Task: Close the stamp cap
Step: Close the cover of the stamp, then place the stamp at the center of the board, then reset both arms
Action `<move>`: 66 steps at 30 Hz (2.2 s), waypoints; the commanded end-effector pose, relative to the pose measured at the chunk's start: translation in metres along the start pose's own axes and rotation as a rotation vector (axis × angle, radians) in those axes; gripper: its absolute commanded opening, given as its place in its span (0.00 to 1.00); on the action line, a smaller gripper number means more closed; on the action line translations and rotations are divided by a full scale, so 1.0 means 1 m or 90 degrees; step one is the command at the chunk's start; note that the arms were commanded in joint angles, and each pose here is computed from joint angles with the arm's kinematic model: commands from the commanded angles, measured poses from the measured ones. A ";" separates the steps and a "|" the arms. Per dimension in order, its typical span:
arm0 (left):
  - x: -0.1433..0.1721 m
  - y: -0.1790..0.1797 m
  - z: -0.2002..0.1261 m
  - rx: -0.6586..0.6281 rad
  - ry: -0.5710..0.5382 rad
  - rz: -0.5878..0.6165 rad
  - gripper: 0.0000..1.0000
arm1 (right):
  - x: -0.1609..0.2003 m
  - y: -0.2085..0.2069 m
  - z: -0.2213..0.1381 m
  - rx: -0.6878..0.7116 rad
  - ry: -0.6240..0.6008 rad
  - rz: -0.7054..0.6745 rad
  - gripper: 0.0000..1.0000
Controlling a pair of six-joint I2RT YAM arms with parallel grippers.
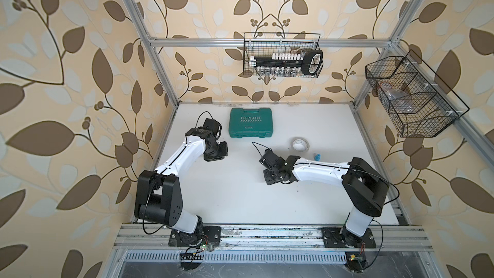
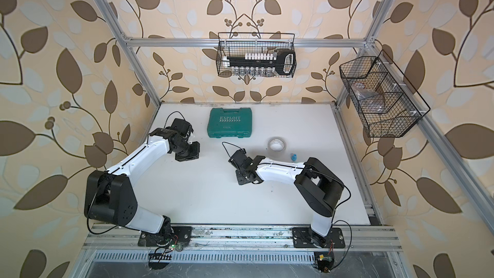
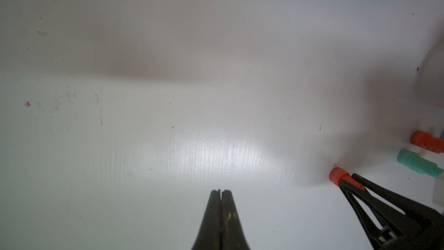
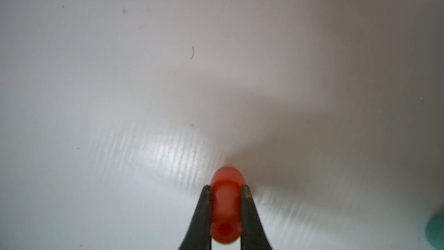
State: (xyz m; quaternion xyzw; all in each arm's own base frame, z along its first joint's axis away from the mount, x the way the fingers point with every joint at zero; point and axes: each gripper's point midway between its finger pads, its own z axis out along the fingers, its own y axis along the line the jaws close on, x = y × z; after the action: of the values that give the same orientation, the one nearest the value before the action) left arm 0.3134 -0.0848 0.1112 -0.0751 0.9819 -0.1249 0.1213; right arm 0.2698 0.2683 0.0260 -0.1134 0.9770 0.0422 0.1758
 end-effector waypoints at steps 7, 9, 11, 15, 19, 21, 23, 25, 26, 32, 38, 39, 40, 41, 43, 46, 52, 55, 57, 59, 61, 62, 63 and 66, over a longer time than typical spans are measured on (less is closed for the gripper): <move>0.000 -0.002 -0.003 0.007 0.003 0.001 0.04 | 0.058 -0.111 0.018 0.127 0.238 0.029 0.00; -0.001 -0.001 -0.004 0.006 0.002 0.001 0.04 | 0.051 -0.116 0.016 0.126 0.234 0.036 0.00; -0.001 -0.001 -0.005 0.005 -0.001 0.002 0.04 | 0.045 -0.116 0.012 0.123 0.230 0.035 0.00; -0.002 -0.001 -0.006 0.003 -0.004 0.002 0.04 | 0.031 -0.106 0.005 0.093 0.212 0.042 0.06; -0.001 -0.001 -0.006 0.005 -0.002 0.001 0.04 | 0.013 -0.100 -0.006 0.081 0.189 0.044 0.17; 0.000 -0.001 -0.006 0.004 -0.004 0.003 0.04 | 0.001 -0.098 -0.014 0.080 0.170 0.042 0.20; -0.001 0.000 -0.008 0.001 -0.008 0.002 0.04 | -0.010 -0.095 -0.022 0.071 0.151 0.041 0.22; -0.001 0.001 -0.008 -0.002 -0.010 0.002 0.04 | -0.018 -0.093 -0.030 0.066 0.141 0.037 0.24; -0.001 0.001 -0.009 -0.004 -0.011 0.001 0.04 | -0.023 -0.091 -0.034 0.063 0.133 0.035 0.25; -0.001 0.002 -0.010 -0.007 -0.017 -0.002 0.05 | -0.041 -0.098 -0.066 0.065 0.088 0.027 0.30; -0.008 -0.006 -0.013 0.022 -0.041 -0.022 0.37 | -0.067 -0.144 -0.111 0.071 -0.021 0.070 0.49; -0.010 -0.007 -0.013 0.025 -0.046 -0.027 0.45 | -0.072 -0.155 -0.118 0.073 -0.045 0.083 0.53; -0.012 -0.008 -0.018 0.029 -0.060 -0.030 0.54 | -0.076 -0.166 -0.124 0.077 -0.065 0.098 0.57; -0.015 -0.010 -0.024 0.035 -0.079 -0.033 0.74 | -0.079 -0.180 -0.130 0.083 -0.087 0.114 0.64; -0.020 -0.009 -0.029 0.033 -0.098 -0.044 0.88 | -0.084 -0.206 -0.139 0.097 -0.125 0.145 0.75; -0.027 -0.004 -0.034 0.016 -0.132 -0.067 0.99 | -0.086 -0.244 -0.145 0.113 -0.165 0.201 0.98; -0.047 0.020 -0.039 -0.051 -0.234 -0.127 0.99 | -0.078 -0.310 -0.144 0.192 -0.220 0.305 0.98; -0.056 0.040 -0.046 -0.105 -0.306 -0.157 0.99 | -0.073 -0.324 -0.134 0.219 -0.263 0.308 0.98; -0.060 0.057 -0.051 -0.158 -0.354 -0.171 0.99 | -0.072 -0.330 -0.128 0.241 -0.302 0.299 0.98; -0.063 0.072 -0.055 -0.206 -0.393 -0.178 0.99 | -0.070 -0.336 -0.120 0.260 -0.329 0.300 0.98; -0.063 0.086 -0.058 -0.252 -0.427 -0.174 0.99 | -0.070 -0.340 -0.111 0.268 -0.355 0.301 0.98; -0.064 0.092 -0.060 -0.275 -0.448 -0.166 0.99 | -0.069 -0.342 -0.105 0.273 -0.361 0.298 0.98; -0.064 0.101 -0.062 -0.304 -0.470 -0.164 0.99 | -0.068 -0.344 -0.100 0.280 -0.368 0.300 0.98; -0.063 0.118 -0.065 -0.374 -0.520 -0.137 0.99 | -0.068 -0.348 -0.092 0.292 -0.400 0.299 0.98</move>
State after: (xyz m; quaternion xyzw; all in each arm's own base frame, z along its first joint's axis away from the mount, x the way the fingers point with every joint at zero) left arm 0.3372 0.0244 0.1278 -0.2416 0.8856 0.1036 0.3829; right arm 0.3622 -0.0574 0.1034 0.1639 0.8979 -0.0885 0.3989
